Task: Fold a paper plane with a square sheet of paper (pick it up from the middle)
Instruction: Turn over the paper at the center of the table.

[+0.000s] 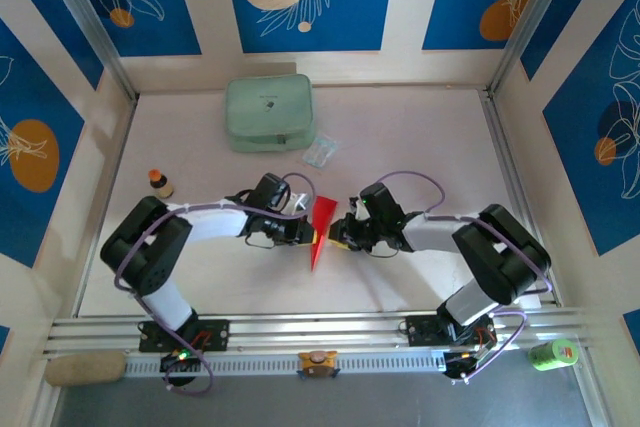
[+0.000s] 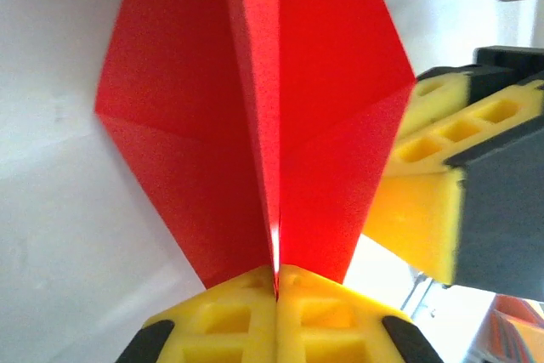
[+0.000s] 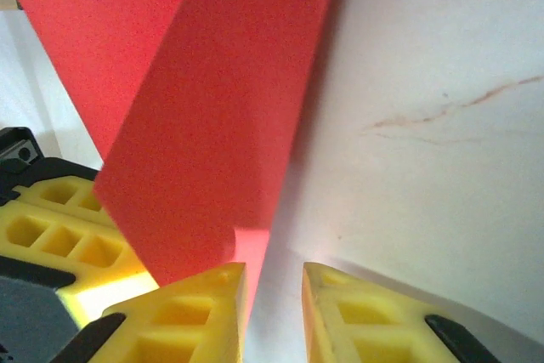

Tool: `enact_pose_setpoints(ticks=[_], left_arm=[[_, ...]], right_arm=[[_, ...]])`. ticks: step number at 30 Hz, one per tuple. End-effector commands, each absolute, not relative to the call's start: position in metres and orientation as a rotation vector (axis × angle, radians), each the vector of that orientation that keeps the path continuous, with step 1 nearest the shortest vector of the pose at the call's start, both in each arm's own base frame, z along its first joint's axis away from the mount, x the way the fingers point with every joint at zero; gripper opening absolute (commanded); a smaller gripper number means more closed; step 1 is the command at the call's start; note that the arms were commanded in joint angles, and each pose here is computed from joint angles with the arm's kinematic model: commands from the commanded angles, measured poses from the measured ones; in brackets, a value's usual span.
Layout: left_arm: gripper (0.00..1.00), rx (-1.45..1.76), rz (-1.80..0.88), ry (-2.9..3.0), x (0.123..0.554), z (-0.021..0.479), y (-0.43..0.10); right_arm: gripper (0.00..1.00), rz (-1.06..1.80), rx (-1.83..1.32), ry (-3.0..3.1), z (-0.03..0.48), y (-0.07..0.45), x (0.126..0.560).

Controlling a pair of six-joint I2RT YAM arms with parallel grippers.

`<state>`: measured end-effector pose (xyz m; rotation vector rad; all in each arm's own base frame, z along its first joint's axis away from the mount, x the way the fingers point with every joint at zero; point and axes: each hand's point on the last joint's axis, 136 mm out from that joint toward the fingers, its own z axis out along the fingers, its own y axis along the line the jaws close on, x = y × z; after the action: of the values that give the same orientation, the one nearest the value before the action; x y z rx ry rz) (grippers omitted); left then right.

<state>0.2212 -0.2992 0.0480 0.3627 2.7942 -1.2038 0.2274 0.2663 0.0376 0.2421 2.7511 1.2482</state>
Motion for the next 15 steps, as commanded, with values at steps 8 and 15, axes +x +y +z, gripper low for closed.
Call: enact_pose_setpoints(ticks=[8,15], left_arm=[[0.00,0.397,-0.424,2.836,0.231,0.053,-0.255],[0.00,0.427,-0.291,2.870,0.223,0.041,-0.255]], right_arm=[[0.29,1.137,0.305,2.717,0.047,0.244,0.229],[0.30,1.135,0.319,2.725,0.045,0.244,0.228]])
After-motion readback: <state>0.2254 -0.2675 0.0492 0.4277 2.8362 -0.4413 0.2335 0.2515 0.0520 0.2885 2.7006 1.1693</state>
